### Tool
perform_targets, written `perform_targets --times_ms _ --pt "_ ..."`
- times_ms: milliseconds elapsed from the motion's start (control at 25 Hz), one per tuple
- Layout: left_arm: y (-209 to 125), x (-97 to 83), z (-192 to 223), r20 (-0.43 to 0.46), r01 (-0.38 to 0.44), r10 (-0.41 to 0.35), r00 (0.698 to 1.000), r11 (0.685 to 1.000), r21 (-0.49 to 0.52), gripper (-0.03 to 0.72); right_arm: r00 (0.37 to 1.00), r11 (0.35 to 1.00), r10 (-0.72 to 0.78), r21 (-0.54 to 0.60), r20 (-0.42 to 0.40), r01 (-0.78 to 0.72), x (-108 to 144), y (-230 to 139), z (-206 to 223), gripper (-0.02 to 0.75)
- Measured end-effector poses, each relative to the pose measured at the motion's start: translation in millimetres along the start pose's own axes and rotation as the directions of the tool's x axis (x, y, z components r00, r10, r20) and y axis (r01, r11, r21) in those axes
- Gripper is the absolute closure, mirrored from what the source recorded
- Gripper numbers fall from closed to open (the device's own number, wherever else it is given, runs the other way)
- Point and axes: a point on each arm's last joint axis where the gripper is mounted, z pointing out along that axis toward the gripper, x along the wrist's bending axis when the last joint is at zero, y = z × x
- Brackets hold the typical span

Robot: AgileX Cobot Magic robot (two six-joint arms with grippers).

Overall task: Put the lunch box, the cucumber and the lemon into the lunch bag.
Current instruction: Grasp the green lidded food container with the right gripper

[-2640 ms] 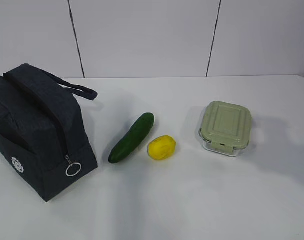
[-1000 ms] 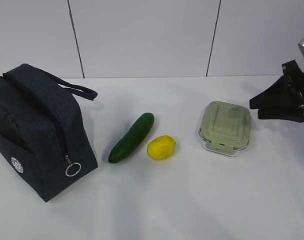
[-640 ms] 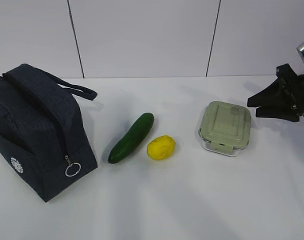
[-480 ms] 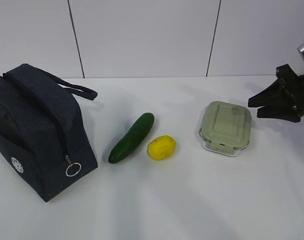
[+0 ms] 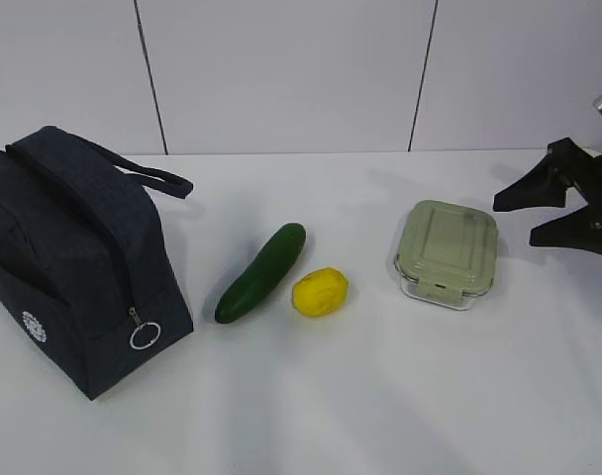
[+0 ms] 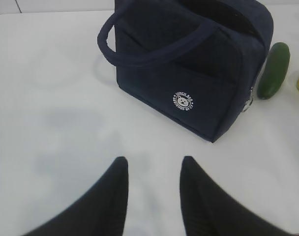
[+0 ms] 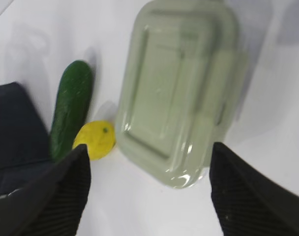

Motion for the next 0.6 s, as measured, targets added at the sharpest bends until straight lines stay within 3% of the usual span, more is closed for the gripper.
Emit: perform_targets --times_ms 240,400,600 --pt "1 0.1 1 0.000 0.001 -0.001 1.000 1.000 0.010 0.435 0.999 1.000 0.015 -0.014 0.035 -0.014 -10 2 5 0.230" --pt "2 0.4 4 0.000 0.003 -0.003 1.000 1.000 0.031 0.435 0.999 0.997 0.043 0.061 -0.008 -0.043 -28 -3 20 0.237" --pt "3 0.4 5 0.000 0.003 -0.003 1.000 0.999 0.034 0.435 0.996 0.998 0.057 0.014 -0.074 -0.056 -37 3 16 0.237"
